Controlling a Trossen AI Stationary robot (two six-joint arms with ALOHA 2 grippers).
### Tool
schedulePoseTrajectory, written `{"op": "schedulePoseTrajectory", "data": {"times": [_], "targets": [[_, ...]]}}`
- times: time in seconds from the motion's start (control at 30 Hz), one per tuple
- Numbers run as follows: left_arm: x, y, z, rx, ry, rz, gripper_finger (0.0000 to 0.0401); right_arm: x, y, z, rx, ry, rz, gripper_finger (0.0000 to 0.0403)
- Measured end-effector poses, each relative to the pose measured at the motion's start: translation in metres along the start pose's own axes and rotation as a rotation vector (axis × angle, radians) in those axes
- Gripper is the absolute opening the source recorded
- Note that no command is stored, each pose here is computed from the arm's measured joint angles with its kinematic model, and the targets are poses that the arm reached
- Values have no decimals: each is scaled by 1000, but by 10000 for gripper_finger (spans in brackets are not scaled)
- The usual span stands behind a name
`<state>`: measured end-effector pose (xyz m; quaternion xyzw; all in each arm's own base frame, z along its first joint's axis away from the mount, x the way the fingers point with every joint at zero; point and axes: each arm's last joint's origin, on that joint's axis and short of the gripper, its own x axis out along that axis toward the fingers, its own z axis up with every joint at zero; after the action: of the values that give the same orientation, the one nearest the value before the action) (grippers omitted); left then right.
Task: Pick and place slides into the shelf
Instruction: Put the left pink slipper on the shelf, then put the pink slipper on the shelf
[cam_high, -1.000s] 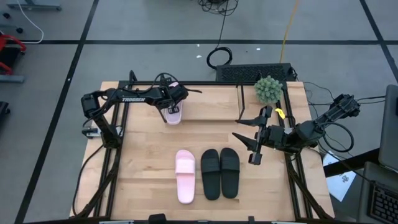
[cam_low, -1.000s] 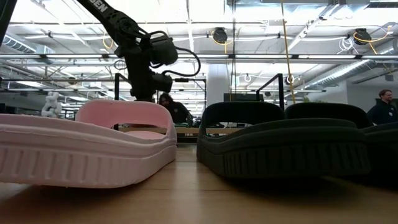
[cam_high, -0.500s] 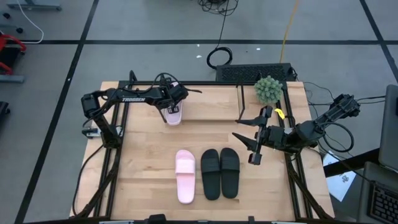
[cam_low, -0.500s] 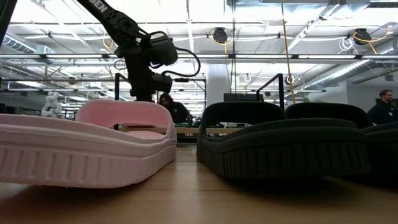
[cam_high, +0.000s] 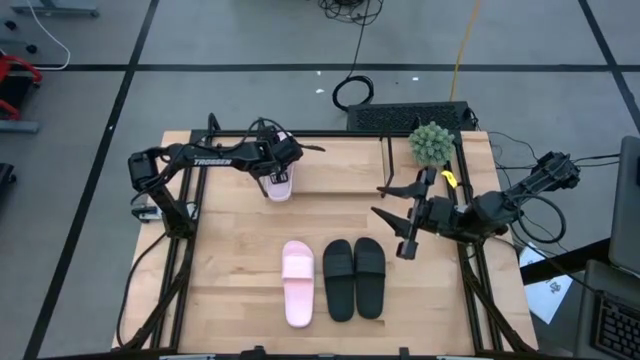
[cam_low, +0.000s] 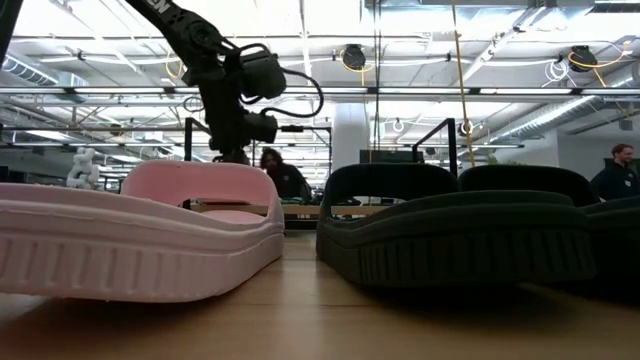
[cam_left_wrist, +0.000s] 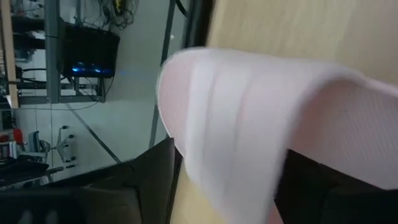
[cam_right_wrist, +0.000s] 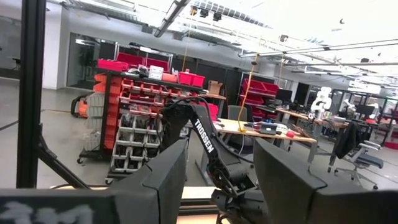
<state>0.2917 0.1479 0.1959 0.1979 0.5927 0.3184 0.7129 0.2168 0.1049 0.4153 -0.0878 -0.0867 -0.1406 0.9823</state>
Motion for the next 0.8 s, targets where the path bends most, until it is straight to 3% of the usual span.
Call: {"op": "schedulePoseTrajectory", "data": {"times": [0.47, 0.8], "targets": [[-41, 3, -4, -45, -77, -33, 239, 0, 0, 0, -6, 0, 0, 176], [-128, -28, -11, -15, -300, -105, 239, 0, 0, 0, -11, -1, 0, 176]]}}
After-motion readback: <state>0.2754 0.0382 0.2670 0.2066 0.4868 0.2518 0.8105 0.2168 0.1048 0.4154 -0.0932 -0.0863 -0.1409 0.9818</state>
